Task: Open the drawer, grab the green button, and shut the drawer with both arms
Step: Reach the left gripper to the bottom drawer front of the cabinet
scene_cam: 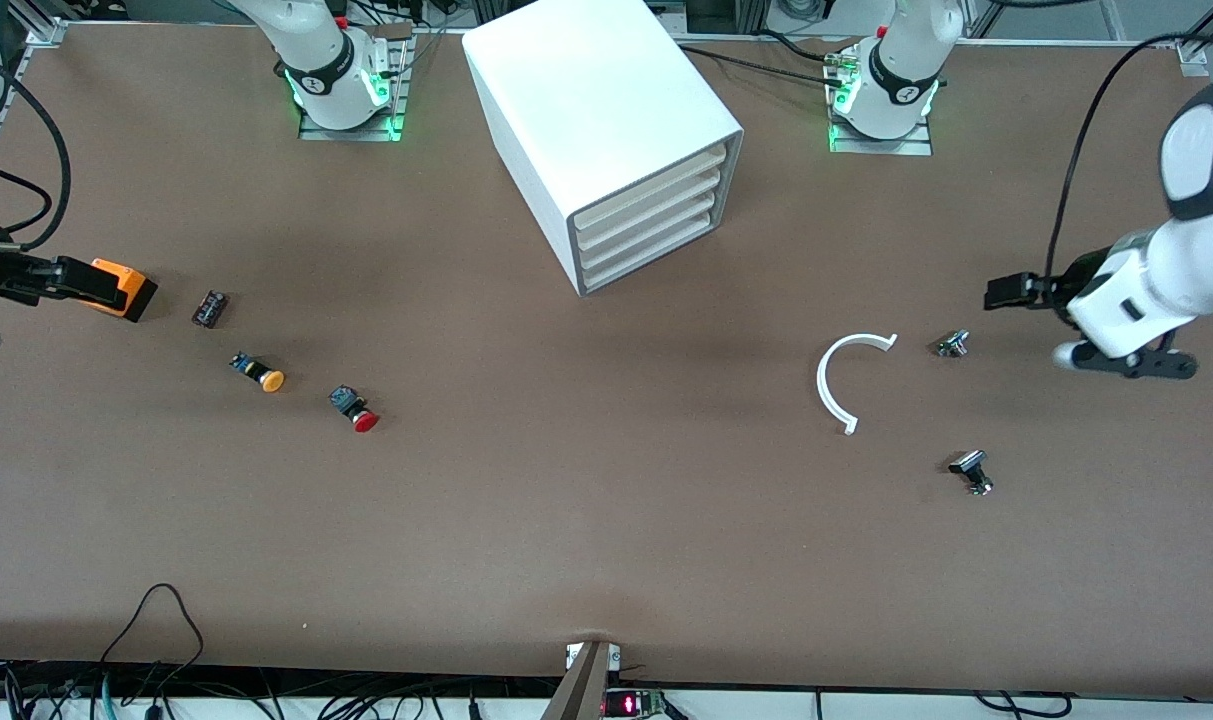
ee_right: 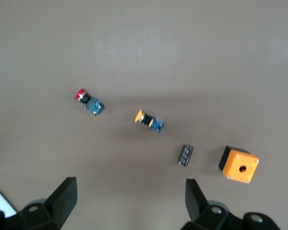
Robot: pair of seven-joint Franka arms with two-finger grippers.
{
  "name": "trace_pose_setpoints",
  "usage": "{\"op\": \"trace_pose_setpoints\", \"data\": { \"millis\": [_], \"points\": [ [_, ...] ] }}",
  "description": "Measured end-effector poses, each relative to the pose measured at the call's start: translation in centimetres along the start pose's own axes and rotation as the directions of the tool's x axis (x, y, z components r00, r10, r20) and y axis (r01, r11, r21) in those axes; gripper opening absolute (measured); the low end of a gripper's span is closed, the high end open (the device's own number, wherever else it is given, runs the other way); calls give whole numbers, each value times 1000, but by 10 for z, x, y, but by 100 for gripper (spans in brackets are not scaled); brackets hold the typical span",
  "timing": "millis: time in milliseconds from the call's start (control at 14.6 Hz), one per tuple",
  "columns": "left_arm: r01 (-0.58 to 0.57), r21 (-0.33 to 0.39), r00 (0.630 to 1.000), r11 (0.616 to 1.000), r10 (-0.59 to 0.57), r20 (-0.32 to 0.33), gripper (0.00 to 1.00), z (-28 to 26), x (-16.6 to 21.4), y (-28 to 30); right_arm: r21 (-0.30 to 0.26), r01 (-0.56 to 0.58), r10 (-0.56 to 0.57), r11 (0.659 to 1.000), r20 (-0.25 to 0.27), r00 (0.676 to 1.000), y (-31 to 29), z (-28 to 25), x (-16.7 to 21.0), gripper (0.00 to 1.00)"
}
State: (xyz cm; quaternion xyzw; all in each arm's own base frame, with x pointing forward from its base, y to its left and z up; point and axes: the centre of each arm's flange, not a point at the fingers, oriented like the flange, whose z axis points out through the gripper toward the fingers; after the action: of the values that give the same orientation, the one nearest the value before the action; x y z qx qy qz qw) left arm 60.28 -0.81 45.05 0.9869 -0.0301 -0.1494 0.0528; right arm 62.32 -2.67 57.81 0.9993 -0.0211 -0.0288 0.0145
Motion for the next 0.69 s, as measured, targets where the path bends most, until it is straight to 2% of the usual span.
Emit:
{"op": "trace_pose_setpoints", "data": {
  "millis": [137, 206, 344, 412, 550, 687],
  "points": [
    [-10, -78, 996, 997, 17, 89, 100, 53, 20, 13, -2, 0, 0, 1000, -64, 998, 3, -2, 9, 100],
    [-12, -129, 990, 992, 29, 137, 100, 85, 27, 25, -4, 8, -8, 1000, -74, 997, 7, -1, 11, 100],
    [17, -270, 971, 963, 49, 236, 100, 143, 31, 54, -7, 52, -52, 999, -61, 997, 16, 3, 12, 100],
    [56, -353, 958, 934, 49, 281, 100, 169, 28, 66, -7, 61, -61, 998, -48, 997, 18, 5, 10, 100],
    [142, -506, 931, 851, 60, 361, 100, 219, 19, 88, -6, 69, -69, 998, -41, 997, 18, 6, 9, 100],
    [185, -613, 916, 769, 91, 391, 100, 262, 11, 110, -6, 75, -75, 997, -40, 996, 15, 6, 9, 100]
  ]
}}
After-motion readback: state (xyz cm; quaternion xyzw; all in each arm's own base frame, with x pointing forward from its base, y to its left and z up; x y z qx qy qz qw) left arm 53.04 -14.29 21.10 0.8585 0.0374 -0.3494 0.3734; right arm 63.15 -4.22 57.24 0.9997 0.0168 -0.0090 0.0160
